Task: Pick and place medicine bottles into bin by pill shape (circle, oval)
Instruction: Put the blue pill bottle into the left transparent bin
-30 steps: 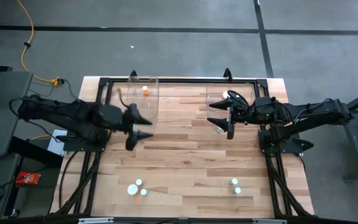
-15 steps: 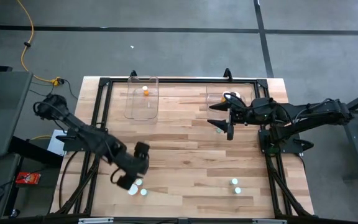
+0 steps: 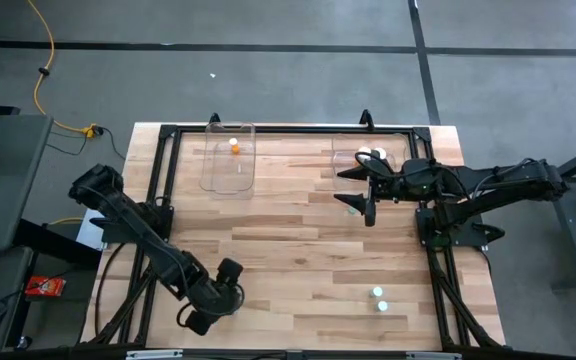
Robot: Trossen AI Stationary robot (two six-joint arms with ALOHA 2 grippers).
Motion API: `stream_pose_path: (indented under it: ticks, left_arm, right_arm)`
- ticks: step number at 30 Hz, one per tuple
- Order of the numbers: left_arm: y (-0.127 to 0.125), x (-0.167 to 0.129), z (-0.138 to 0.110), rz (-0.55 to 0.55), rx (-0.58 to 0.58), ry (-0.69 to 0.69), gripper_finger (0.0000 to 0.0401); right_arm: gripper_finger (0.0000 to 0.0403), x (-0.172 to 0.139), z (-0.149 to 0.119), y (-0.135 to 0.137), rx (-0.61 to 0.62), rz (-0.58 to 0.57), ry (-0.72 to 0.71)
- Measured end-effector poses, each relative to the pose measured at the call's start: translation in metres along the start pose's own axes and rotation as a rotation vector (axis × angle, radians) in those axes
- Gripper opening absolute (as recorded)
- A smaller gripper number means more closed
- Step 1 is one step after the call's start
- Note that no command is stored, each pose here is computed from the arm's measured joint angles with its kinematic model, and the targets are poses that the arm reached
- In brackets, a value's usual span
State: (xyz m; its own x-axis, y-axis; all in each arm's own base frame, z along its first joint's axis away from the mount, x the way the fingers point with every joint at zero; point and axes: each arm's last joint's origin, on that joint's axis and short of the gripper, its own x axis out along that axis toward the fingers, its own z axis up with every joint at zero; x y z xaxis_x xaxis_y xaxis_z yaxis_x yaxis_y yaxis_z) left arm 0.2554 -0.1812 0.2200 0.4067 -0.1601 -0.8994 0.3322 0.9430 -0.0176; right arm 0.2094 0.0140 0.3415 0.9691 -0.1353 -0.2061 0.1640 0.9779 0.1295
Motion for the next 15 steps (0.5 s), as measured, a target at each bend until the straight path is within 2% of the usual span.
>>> stream_pose_path:
  ticks: [5,10,15]
  left_arm:
    - [-0.001,0.007,0.0,0.005,-0.083,0.019,0.0252]
    - [-0.005,0.01,0.011,0.007,-0.095,0.032,0.0252]
    - [-0.008,0.02,0.02,0.052,-0.144,0.129,0.0252]
  right_arm:
    - [0.0282,0.0,0.0,0.0,-0.001,0.0,0.003]
    - [0.0282,0.0,-0.001,0.0,-0.009,-0.001,0.007]
    - [0.0282,0.0,-0.002,-0.001,-0.013,-0.007,0.024]
